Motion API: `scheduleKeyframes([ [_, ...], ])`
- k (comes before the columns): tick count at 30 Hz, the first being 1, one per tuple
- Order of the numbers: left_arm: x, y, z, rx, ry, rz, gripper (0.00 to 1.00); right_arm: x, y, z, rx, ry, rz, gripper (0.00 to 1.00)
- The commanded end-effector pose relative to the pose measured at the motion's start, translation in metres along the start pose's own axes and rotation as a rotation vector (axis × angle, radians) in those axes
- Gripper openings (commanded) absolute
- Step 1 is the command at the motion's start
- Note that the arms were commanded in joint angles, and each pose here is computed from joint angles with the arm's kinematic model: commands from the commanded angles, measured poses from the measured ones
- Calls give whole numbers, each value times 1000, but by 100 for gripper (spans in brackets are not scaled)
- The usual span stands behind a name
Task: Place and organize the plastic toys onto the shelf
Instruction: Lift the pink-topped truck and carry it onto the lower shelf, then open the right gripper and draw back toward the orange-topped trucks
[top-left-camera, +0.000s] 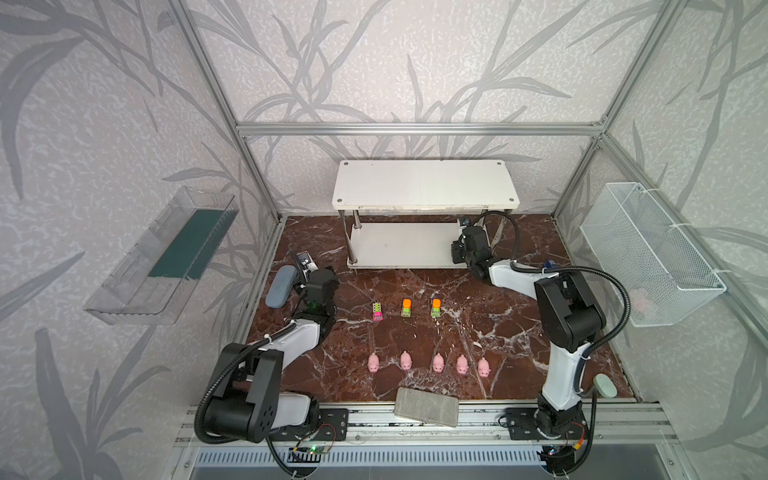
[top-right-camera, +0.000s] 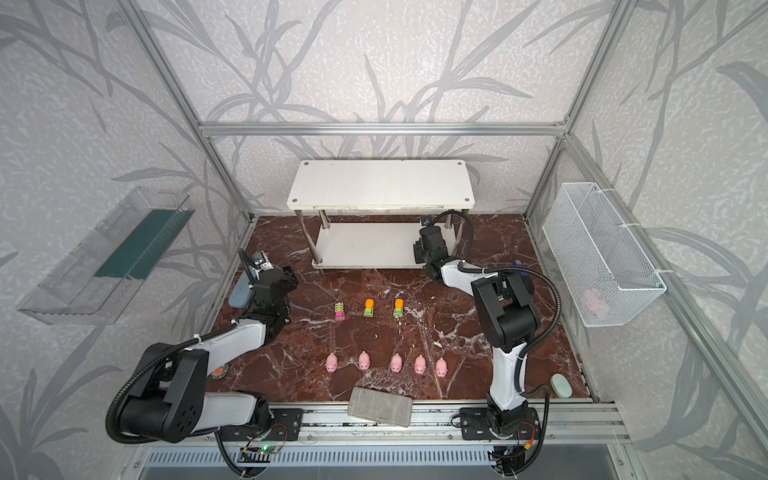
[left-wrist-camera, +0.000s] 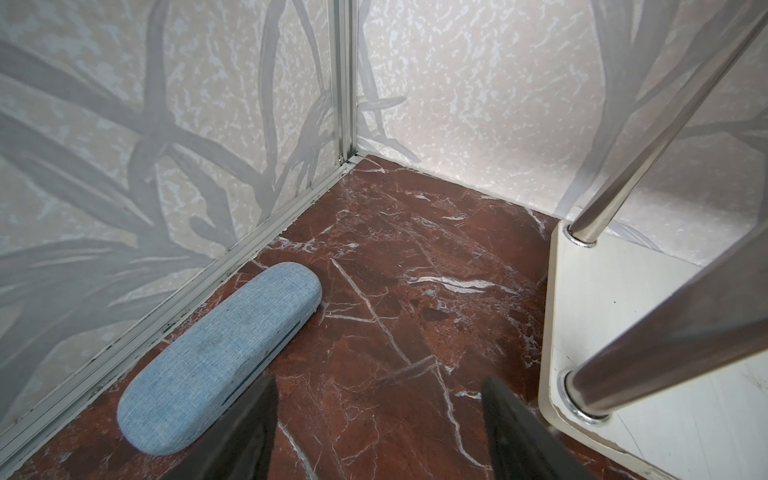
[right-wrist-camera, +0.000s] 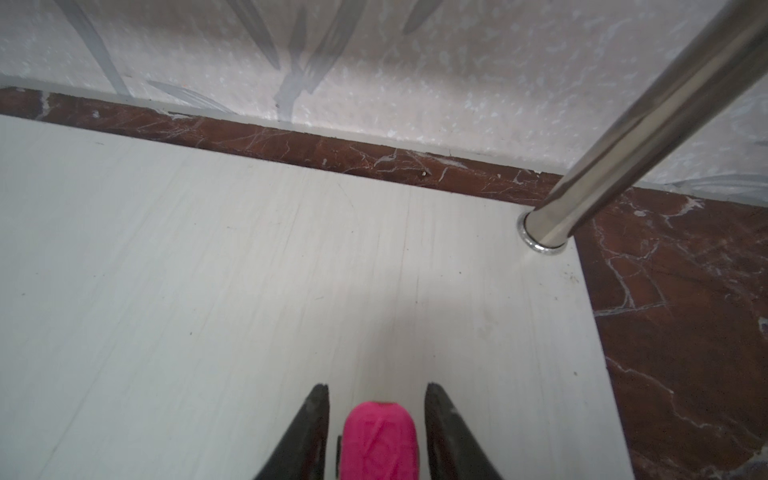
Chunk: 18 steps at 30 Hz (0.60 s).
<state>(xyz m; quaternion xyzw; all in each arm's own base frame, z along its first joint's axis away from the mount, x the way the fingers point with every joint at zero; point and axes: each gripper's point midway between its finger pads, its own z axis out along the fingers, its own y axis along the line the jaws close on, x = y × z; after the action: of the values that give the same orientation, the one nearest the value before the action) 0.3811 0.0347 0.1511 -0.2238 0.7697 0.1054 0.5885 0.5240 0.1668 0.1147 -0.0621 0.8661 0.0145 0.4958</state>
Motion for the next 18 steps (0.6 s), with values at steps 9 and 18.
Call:
scheduleKeyframes([
  [9,-11,-4,1,1,-18,-23,75,-29,-5,-21,-32,-85,75,49],
  [18,-11,-5,1,5,-19,-24,75,-32,3,-64,-136,-139,160,60],
])
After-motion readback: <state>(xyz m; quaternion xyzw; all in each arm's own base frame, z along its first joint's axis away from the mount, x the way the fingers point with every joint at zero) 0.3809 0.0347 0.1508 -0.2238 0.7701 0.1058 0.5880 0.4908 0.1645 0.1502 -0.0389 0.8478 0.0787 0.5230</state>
